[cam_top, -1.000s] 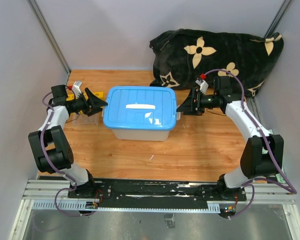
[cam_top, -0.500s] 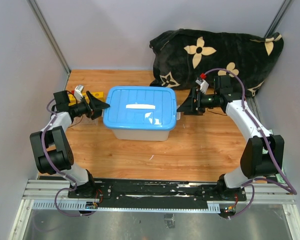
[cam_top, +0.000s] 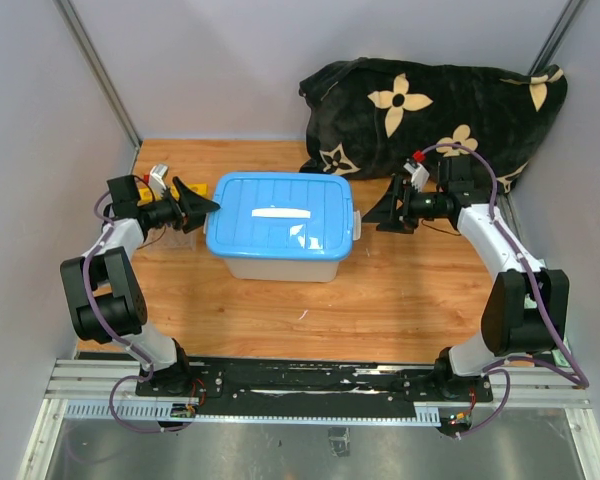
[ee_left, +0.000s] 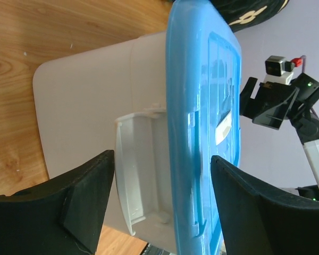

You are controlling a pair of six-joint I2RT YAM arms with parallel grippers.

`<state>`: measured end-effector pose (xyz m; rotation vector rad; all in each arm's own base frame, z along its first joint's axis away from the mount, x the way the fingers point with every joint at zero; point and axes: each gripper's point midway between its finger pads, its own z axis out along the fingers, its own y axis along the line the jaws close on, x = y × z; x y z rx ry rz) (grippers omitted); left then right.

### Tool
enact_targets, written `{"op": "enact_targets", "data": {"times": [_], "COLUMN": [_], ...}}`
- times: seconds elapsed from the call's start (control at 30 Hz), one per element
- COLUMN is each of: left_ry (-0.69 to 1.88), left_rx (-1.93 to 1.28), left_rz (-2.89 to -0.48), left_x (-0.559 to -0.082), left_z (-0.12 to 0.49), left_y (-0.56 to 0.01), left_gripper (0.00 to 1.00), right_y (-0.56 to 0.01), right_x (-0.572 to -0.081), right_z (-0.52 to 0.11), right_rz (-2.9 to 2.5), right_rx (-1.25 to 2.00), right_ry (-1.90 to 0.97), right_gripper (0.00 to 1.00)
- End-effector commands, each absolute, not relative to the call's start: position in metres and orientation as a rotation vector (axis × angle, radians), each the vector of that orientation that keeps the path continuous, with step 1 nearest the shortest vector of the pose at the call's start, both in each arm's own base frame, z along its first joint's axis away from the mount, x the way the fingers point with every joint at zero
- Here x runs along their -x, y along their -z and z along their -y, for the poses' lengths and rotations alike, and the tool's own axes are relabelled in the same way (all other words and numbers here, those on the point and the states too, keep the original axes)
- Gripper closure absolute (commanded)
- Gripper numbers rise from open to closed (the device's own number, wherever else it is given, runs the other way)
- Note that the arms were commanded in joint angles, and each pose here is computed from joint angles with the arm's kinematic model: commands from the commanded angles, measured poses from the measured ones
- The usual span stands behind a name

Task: Organize the chemistry lab equipment
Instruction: Close the lid of the storage box.

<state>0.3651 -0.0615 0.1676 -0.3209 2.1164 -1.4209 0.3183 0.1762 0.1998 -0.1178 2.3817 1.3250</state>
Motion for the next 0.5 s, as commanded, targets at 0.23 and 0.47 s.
{"op": "enact_targets", "data": {"times": [0.23, 0.47], "left_ry": [1.426, 1.434], "left_rx": [0.282, 0.283], "left_rz": [-2.103, -2.113], "left_x": [-0.377, -0.377], "left_z": [0.062, 0.064], "left_y": [-0.178, -0.174], "left_gripper": [0.25, 0.25], "right_y": [-0.206, -0.195], "right_x": [-0.328, -0.328], "right_z": [-0.167, -0.168], "right_rz": [-2.257, -2.253], "right_rx": [-0.005, -0.015], "right_ry": [-1.491, -1.512], "right_gripper": [0.26, 0.26]}}
